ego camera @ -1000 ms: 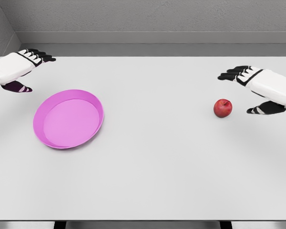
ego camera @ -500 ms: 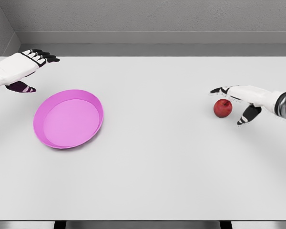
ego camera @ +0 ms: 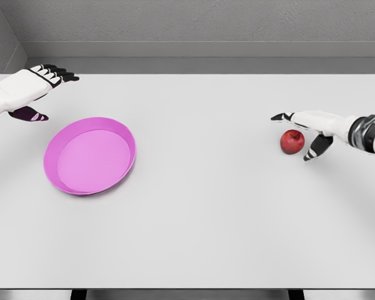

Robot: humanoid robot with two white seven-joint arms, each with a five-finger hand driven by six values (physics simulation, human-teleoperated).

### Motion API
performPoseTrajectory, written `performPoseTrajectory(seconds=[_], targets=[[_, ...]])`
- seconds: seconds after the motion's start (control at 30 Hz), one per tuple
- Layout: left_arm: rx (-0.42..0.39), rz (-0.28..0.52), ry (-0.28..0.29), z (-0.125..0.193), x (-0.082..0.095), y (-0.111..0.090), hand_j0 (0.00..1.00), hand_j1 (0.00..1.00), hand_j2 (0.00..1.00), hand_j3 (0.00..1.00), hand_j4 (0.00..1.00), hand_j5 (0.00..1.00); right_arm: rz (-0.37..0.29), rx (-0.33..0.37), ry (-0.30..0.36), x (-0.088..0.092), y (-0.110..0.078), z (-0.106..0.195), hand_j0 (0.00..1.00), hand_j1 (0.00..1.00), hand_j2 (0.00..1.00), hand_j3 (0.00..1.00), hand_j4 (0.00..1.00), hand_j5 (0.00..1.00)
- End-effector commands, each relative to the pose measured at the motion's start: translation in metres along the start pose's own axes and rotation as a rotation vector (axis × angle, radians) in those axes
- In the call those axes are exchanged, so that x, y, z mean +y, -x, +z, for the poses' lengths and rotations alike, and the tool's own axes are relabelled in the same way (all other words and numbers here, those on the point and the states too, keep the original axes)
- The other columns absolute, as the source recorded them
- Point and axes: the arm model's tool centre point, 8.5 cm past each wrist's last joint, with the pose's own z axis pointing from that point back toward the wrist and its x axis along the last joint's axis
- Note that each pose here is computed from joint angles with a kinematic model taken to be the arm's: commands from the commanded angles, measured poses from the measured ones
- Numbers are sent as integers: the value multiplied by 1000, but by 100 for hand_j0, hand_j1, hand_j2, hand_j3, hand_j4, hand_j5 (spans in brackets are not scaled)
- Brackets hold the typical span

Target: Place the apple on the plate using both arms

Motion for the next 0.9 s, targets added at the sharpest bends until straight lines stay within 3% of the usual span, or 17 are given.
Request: performPoseTrajectory(seconds=[0.0,0.3,0.33,0.37,0.4,0.43,0.87], targets=[[3,4,-6,1,2,1,100,100,100,100,100,100,-9,2,-27,10,1,-9,100,100,100,100,100,100],[5,3,-9,1,3,2,100,100,100,100,100,100,-8,3,-46,16,0,-13,100,100,100,100,100,100],[6,3,-8,2,3,2,100,100,100,100,100,100,-8,2,-47,17,0,-13,96,96,96,96,96,96],[5,3,-10,1,3,2,100,100,100,100,100,100,-5,0,-48,17,-1,-12,76,76,76,76,76,76],[5,3,-9,1,3,2,100,100,100,100,100,100,-6,1,-48,17,-1,-13,65,65,65,65,65,65],[5,3,-10,1,3,2,100,100,100,100,100,100,-3,0,-50,18,-1,-13,59,59,59,59,59,59],[4,3,-11,1,3,1,100,100,100,100,100,100,-2,-4,-54,19,-3,-13,53,53,53,53,53,53]])
